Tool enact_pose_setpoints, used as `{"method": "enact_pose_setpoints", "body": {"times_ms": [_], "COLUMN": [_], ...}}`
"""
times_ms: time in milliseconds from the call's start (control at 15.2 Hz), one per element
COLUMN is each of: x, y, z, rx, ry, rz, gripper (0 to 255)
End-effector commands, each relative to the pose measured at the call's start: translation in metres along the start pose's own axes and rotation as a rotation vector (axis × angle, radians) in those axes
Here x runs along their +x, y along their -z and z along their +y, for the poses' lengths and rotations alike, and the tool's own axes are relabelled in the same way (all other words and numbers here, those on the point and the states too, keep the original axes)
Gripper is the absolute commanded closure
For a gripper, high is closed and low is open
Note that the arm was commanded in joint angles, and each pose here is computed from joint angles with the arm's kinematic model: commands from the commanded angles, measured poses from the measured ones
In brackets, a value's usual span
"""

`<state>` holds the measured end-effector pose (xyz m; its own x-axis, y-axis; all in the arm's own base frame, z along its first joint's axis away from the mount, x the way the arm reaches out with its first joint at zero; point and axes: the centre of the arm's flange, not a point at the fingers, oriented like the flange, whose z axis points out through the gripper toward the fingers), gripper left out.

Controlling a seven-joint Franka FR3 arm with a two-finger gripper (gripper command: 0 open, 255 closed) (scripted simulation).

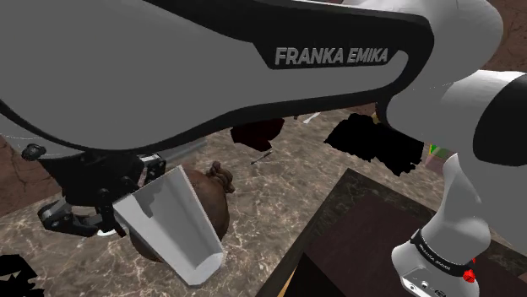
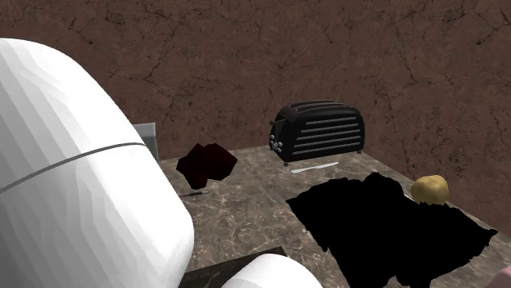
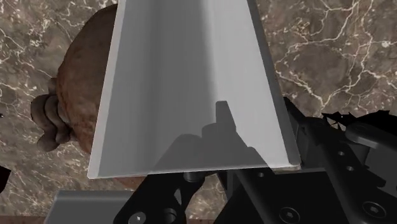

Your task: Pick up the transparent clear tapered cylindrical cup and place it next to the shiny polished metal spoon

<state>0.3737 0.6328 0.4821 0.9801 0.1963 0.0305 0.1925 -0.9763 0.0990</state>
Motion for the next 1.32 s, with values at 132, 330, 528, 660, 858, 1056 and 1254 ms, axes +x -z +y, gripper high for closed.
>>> {"method": "enact_pose_setpoints", "body": {"times_ms": [132, 330, 528, 660, 858, 1056, 1254], "x": [0.003, 0.003, 0.002, 0.002, 0.001, 0.001, 0.001], "y": [-0.031, -0.047, -0.062, -0.073, -0.089, -0.089, -0.089], "z": [-0.011, -0.013, -0.014, -0.015, -0.017, -0.017, -0.017], "rx": [-0.017, -0.017, -0.017, -0.017, -0.017, -0.017, -0.017], "ry": [-0.008, -0.008, -0.008, -0.008, -0.008, -0.008, -0.008], "rz": [0.004, 0.004, 0.004, 0.004, 0.004, 0.004, 0.004], "gripper": [255, 255, 255, 255, 255, 255, 255]}}
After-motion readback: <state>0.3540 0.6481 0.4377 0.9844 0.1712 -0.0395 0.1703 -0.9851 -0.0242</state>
